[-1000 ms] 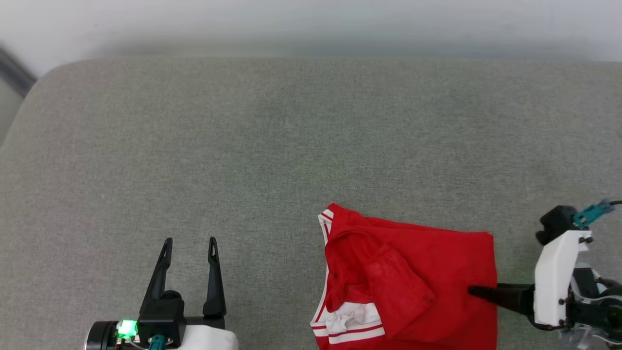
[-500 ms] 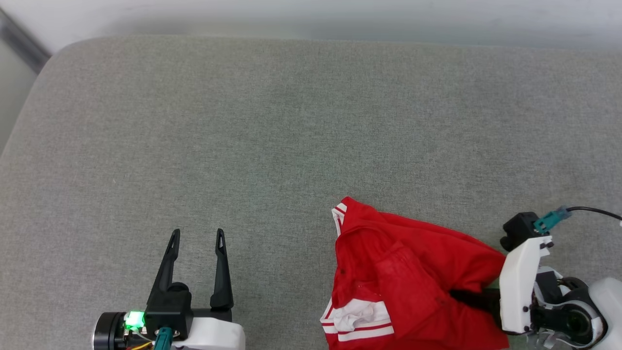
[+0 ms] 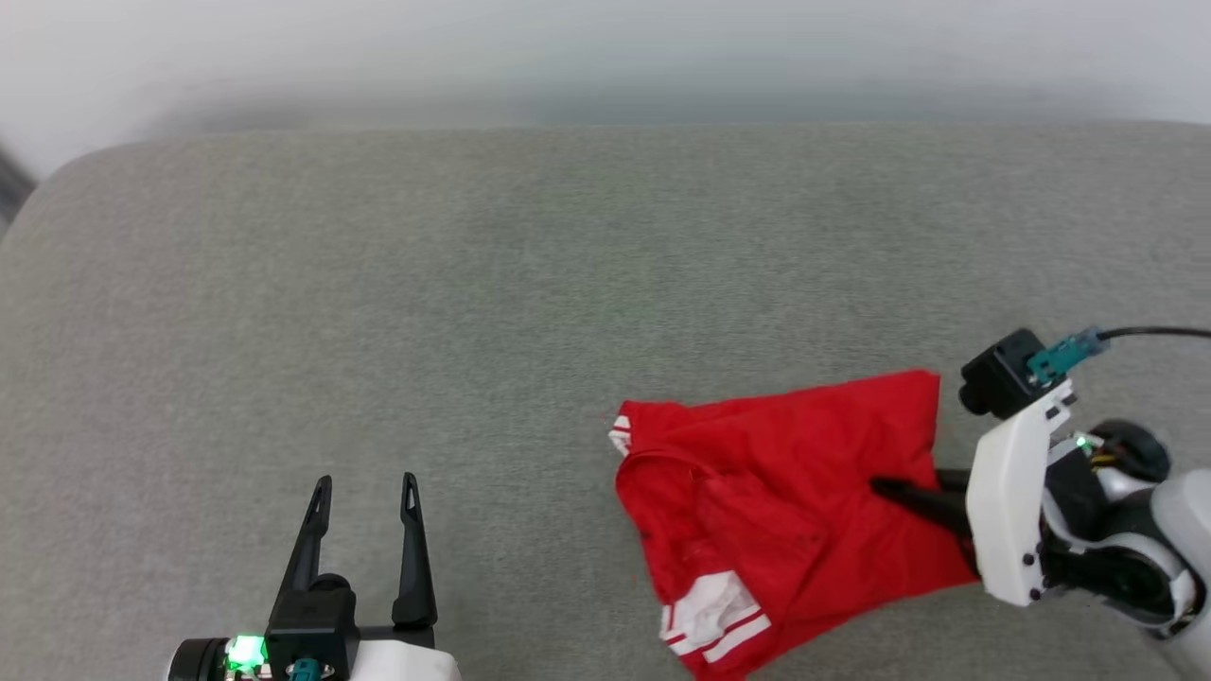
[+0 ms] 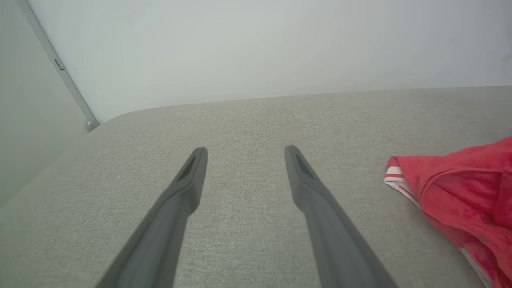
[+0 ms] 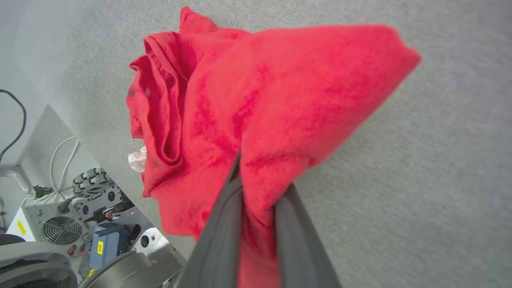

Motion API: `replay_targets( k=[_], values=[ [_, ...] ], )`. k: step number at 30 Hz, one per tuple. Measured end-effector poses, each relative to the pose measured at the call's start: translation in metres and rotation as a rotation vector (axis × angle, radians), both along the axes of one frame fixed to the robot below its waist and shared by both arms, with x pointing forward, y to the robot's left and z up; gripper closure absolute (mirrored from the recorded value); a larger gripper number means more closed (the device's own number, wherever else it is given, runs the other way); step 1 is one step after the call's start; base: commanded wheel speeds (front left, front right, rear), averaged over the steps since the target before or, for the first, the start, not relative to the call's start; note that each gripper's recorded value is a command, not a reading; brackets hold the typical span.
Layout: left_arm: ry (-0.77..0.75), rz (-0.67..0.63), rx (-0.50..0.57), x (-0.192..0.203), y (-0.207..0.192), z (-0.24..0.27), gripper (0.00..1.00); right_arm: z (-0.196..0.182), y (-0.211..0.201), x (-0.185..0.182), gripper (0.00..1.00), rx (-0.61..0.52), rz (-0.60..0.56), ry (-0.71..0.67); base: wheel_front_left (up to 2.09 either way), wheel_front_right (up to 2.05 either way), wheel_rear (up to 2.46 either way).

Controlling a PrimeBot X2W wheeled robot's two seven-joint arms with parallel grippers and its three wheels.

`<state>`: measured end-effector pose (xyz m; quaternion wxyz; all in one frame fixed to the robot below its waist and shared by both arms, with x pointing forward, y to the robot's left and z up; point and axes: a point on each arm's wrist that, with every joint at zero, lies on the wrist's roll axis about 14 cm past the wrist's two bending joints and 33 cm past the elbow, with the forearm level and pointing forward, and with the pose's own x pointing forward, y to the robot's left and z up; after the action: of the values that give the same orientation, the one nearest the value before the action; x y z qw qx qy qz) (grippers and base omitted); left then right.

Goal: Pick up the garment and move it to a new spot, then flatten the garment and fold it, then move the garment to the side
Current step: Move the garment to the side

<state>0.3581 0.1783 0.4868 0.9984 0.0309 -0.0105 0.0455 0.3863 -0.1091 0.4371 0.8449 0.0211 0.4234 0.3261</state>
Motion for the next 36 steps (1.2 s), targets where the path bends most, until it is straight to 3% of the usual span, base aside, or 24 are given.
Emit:
replay_targets(
  k=[7, 14, 19, 28, 36],
  values=[
    [-0.018, -0.089, -0.016, 0.018, -0.027, 0.003, 0.0, 0.043, -0.055, 0.007, 1.0, -0.137, -0.032, -0.15, 0.0, 0.0, 0.0],
    [-0.024, -0.211, -0.022, 0.049, -0.062, -0.002, 0.0, 0.067, -0.129, 0.021, 1.0, -0.266, -0.179, -0.244, 0.0, 0.0, 0.0],
    [-0.008, -0.256, -0.021, 0.069, -0.075, -0.015, 0.0, 0.064, -0.183, 0.034, 1.0, -0.36, -0.295, -0.249, 0.0, 0.0, 0.0],
    [0.006, -0.284, -0.019, 0.104, -0.079, -0.039, 0.0, 0.049, -0.289, 0.054, 1.0, -0.669, -0.429, -0.206, 0.0, 0.0, 0.0],
    [0.023, -0.3, -0.03, 0.126, -0.082, -0.063, 0.0, 0.033, -0.346, 0.073, 1.0, -0.781, -0.551, -0.175, 0.0, 0.0, 0.0]
  ],
)
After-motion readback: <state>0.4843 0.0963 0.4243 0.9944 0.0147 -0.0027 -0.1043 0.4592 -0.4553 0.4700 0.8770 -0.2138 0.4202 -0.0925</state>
